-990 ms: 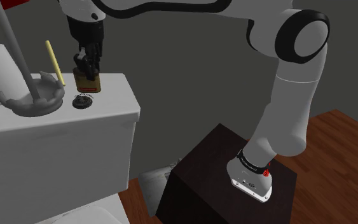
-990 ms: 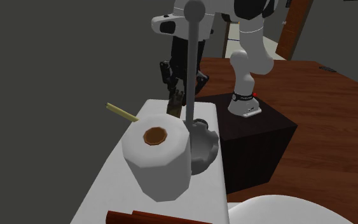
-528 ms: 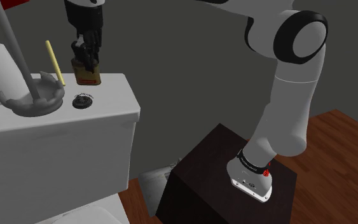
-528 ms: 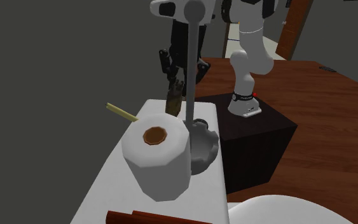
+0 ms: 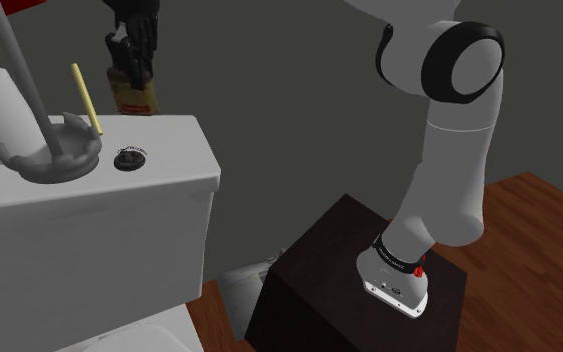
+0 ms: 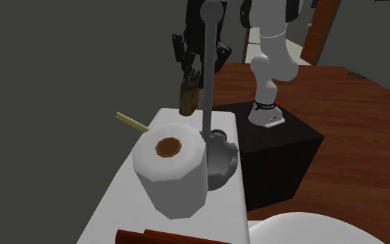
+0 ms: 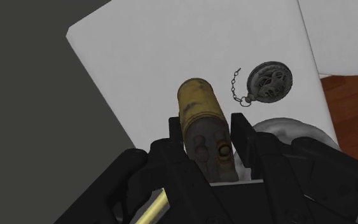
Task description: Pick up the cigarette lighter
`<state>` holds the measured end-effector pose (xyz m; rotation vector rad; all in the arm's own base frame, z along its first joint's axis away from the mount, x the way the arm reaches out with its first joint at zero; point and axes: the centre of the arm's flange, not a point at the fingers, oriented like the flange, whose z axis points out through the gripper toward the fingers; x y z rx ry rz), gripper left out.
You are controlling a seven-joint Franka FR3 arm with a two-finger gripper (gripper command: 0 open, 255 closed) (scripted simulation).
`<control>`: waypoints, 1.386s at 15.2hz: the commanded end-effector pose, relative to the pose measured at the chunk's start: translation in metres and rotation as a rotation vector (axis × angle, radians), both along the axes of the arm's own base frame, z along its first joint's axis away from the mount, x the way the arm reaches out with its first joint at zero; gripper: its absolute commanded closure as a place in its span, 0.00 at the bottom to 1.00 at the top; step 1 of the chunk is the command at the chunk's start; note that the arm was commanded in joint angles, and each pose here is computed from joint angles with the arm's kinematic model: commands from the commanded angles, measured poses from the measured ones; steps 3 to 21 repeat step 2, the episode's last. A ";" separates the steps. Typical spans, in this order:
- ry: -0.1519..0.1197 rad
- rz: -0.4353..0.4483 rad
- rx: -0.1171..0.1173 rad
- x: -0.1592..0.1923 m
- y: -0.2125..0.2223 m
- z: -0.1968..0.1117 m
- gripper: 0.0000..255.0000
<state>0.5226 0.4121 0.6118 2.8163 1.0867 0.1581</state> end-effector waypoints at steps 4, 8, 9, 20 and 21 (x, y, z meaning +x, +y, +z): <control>0.000 0.000 0.000 0.000 0.000 0.006 1.00; 0.000 0.000 0.000 0.000 0.000 0.006 1.00; 0.000 0.000 0.000 0.000 0.000 0.006 1.00; 0.000 0.000 0.000 0.000 0.000 0.006 1.00; 0.000 0.000 0.000 0.000 0.000 0.006 1.00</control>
